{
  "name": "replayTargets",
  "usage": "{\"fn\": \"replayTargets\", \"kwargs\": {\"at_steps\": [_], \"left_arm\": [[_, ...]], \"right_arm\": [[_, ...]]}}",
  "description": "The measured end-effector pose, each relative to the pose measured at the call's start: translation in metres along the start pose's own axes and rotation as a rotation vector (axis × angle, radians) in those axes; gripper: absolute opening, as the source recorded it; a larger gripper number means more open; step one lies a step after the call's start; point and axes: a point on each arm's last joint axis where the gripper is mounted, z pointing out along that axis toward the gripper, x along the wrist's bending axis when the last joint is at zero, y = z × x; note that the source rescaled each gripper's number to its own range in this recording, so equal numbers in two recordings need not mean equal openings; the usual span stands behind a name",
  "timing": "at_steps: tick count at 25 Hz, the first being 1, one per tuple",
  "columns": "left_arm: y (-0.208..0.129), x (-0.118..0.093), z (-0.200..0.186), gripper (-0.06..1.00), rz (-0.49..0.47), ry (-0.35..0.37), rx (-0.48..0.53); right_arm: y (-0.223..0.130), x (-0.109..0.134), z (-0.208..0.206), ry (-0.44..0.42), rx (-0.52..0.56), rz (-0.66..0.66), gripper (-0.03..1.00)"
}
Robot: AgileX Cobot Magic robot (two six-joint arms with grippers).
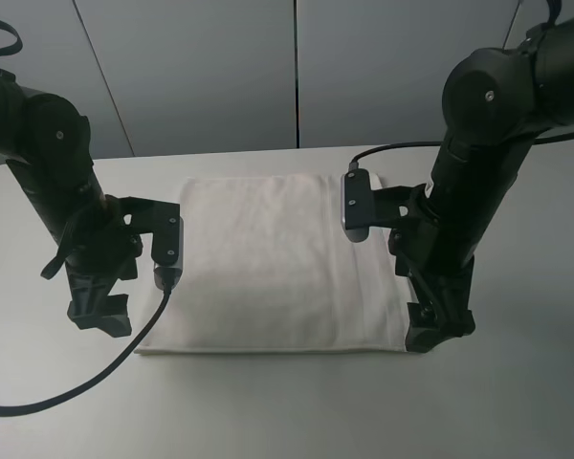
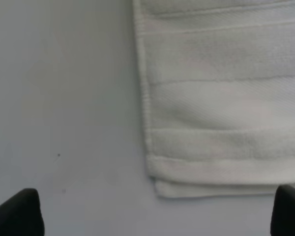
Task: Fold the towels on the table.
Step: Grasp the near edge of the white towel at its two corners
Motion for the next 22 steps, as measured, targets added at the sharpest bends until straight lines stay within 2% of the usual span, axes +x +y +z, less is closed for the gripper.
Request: {"fn": "replayTargets", "kwargs": {"at_steps": [10,16,22], "left_arm": [[0.008,0.000,0.021,1.00,0.017,-0.021,0.013],[0.018,-0.005,0.033,1.00,0.054,-0.039,0.022],[0.021,-0.004,0.043,1.00,0.048,-0.040,0.017]], "right_arm": [[-0.008,0.005,0.018,-0.026,-0.006,-0.018,1.00],[-0.006,0.005,0.027,-0.003,0.016,-0.030,1.00],[-0.002,0.005,0.036,-0.002,0.023,-0.045,1.00]]}}
